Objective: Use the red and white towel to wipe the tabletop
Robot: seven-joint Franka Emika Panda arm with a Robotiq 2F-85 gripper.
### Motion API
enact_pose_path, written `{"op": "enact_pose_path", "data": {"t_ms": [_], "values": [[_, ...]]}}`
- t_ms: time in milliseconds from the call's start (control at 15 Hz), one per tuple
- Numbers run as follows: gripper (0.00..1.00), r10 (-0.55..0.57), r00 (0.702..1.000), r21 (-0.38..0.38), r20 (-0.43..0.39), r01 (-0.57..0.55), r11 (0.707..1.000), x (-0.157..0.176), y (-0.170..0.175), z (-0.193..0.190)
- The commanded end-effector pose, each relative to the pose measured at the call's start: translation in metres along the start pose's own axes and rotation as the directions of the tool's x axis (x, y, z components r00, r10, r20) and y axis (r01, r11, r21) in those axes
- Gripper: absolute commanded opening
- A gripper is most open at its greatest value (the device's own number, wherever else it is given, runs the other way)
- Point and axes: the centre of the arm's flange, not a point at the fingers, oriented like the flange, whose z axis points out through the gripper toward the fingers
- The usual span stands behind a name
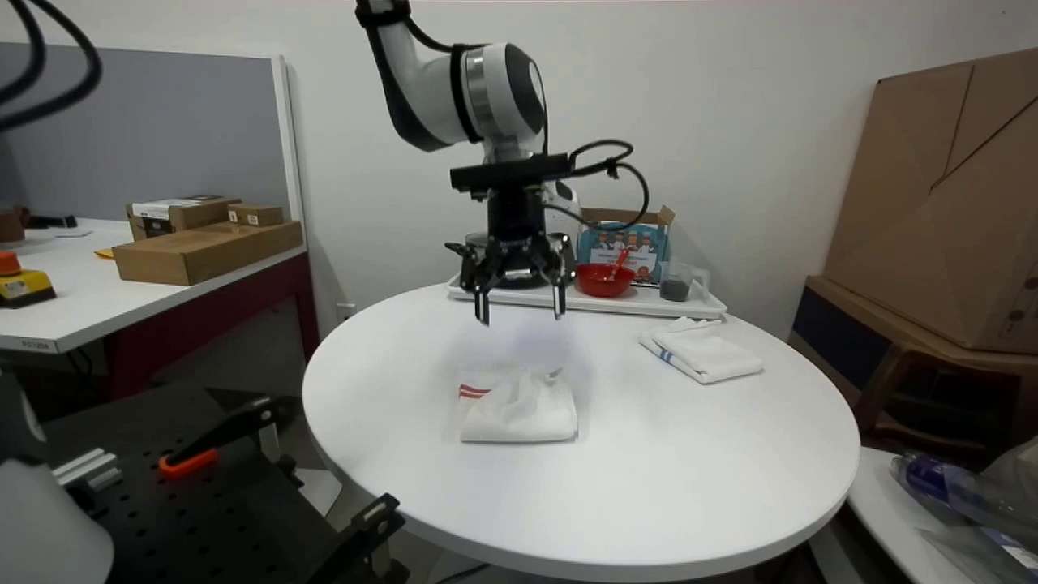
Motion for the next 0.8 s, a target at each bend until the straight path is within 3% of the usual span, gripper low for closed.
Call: {"op": "enact_pose_path", "data": {"t_ms": [0,267,333,467,733], "values": [[1.00,0.081,0.991,-0.007,-0.102,-0.082,0.997,-0.073,0.014,-0.052],[1.00,0.058,0.988,-0.028,-0.144,-0.063,0.998,-0.126,0.006,-0.114],[1.00,0.084,0.987,-0.041,-0.134,-0.090,0.995,-0.089,0.020,-0.090],[1.00,0.087,0.984,-0.050,-0.154,-0.096,0.994,-0.102,0.018,-0.105],[1.00,0.080,0.989,-0.039,-0.128,-0.085,0.996,-0.092,0.018,-0.089]]}}
